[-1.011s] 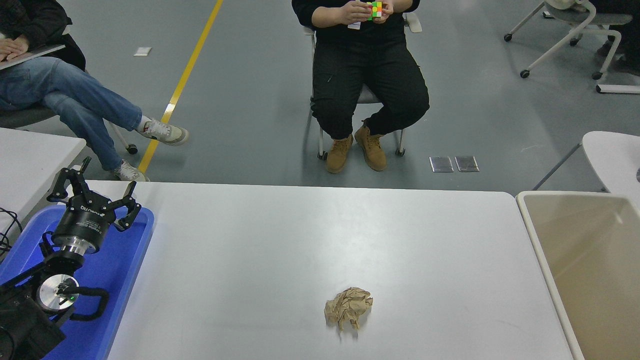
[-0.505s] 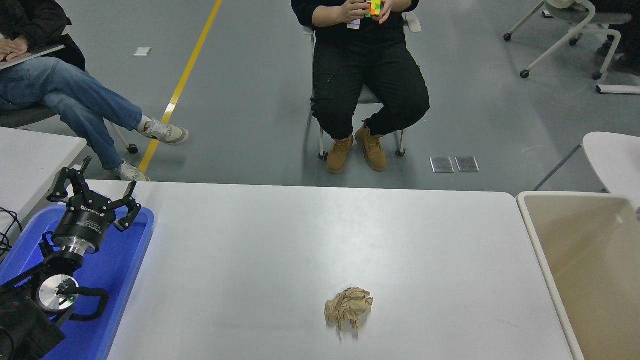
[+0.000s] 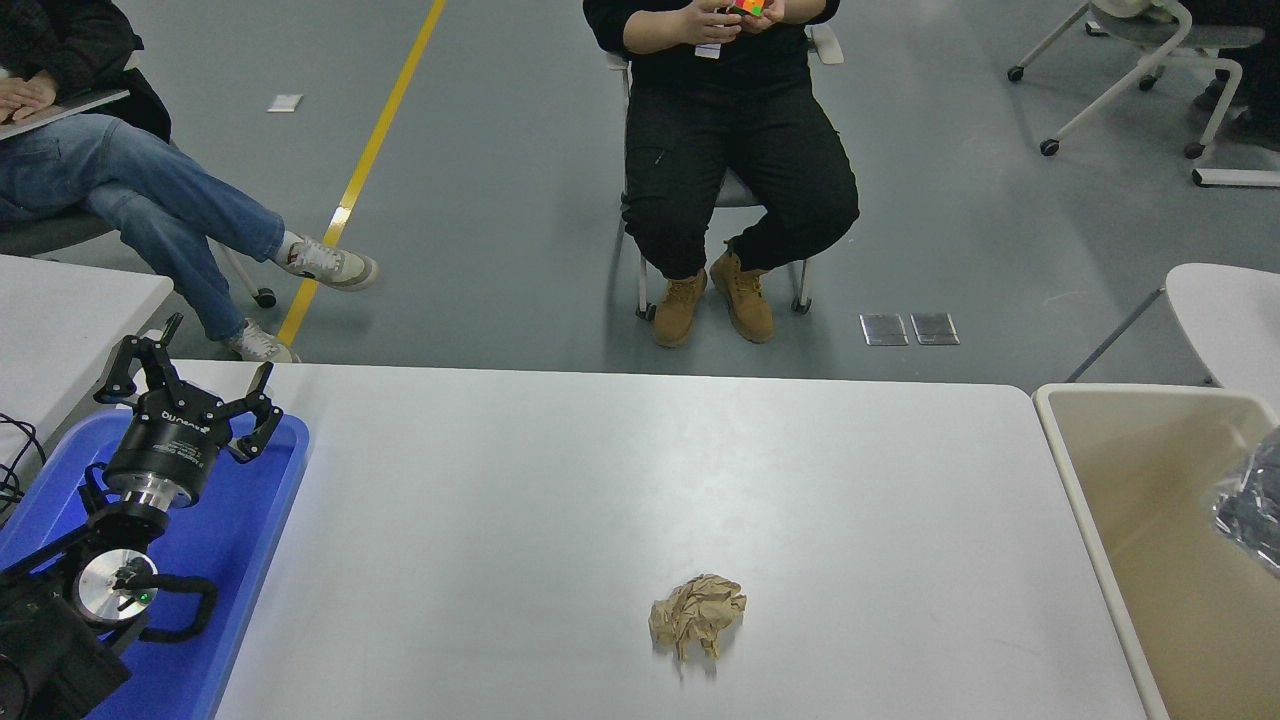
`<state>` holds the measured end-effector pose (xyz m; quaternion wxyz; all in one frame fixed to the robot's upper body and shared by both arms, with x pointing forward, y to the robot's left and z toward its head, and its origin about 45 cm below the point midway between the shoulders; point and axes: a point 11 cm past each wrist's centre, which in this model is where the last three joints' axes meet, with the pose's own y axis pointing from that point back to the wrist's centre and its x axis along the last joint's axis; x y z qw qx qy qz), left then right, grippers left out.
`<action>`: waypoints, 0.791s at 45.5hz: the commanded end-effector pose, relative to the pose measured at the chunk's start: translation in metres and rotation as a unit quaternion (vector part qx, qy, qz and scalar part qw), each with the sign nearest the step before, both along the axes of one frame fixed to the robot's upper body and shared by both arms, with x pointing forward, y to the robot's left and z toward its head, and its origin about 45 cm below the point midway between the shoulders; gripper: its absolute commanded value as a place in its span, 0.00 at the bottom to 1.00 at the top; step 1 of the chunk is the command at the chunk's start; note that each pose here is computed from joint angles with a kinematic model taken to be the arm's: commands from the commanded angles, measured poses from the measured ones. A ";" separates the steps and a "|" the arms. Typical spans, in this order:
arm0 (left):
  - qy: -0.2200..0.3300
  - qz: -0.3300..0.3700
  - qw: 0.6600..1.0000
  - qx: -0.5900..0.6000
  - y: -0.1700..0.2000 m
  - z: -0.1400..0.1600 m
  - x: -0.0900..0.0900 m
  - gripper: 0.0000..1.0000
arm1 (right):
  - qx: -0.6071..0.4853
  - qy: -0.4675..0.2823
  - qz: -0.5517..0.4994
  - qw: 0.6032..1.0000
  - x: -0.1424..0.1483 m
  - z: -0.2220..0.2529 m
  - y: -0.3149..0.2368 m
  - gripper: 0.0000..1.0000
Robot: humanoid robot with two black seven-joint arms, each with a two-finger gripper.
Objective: Clean the table surface
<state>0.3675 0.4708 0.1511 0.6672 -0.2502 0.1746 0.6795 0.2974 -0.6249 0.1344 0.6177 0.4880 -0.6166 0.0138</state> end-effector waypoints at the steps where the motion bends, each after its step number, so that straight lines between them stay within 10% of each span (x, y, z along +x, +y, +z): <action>1: 0.000 0.000 1.000 0.000 0.000 0.000 0.000 1.00 | 0.015 0.001 0.001 1.000 -0.004 -0.027 0.020 0.00; 36: 0.000 0.000 1.000 0.001 0.001 0.000 0.000 1.00 | 0.024 0.011 0.010 1.000 -0.007 -0.050 0.039 0.00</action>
